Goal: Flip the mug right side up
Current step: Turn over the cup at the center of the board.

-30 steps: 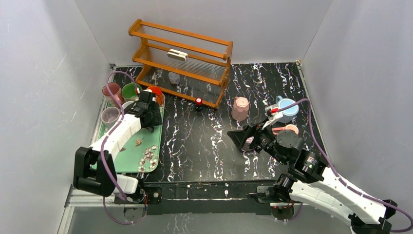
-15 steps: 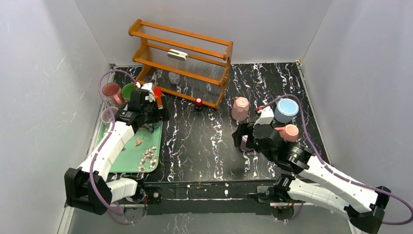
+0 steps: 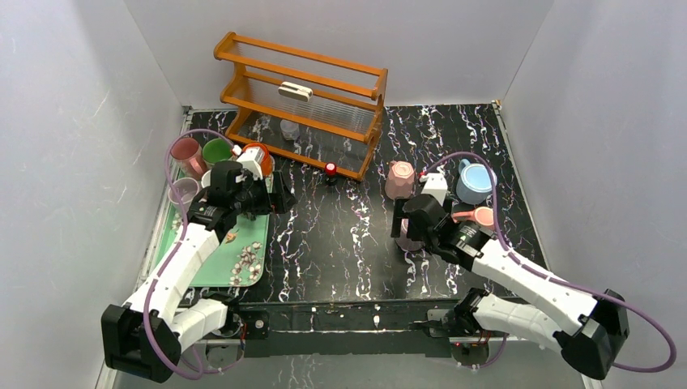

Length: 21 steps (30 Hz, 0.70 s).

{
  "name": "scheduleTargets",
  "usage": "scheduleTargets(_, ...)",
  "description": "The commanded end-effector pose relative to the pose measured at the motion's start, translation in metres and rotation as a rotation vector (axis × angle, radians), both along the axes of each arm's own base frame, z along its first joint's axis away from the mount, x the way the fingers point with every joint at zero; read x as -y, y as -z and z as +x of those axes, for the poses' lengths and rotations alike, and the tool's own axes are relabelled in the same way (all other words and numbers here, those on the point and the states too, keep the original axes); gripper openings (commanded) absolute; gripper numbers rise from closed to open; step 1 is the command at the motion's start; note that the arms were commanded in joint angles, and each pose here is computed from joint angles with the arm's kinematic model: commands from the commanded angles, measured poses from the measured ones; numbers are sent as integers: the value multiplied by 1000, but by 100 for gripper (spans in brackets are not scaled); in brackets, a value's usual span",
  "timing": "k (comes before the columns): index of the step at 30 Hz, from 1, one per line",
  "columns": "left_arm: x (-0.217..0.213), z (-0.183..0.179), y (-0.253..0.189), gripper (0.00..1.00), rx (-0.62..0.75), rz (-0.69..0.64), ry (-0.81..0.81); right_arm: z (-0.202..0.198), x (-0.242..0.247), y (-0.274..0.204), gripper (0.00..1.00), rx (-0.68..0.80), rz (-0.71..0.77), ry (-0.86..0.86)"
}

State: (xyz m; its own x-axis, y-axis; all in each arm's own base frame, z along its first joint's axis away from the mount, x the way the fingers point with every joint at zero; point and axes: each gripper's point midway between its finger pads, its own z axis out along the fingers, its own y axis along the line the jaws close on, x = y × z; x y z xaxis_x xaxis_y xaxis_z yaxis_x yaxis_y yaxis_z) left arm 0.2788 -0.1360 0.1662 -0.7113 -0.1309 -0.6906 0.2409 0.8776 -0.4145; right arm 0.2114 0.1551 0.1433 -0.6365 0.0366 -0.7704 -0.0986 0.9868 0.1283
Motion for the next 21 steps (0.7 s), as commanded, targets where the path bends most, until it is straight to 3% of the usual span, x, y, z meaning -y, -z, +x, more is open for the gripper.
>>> scheduleTargets(1,5,-6,-9,98,86,-24,49,12,10,10,99,-43,23,50)
scheduleTargets(21,0,-15,-10,98,127,-5,54,15,7,44,99,-186,92,-54)
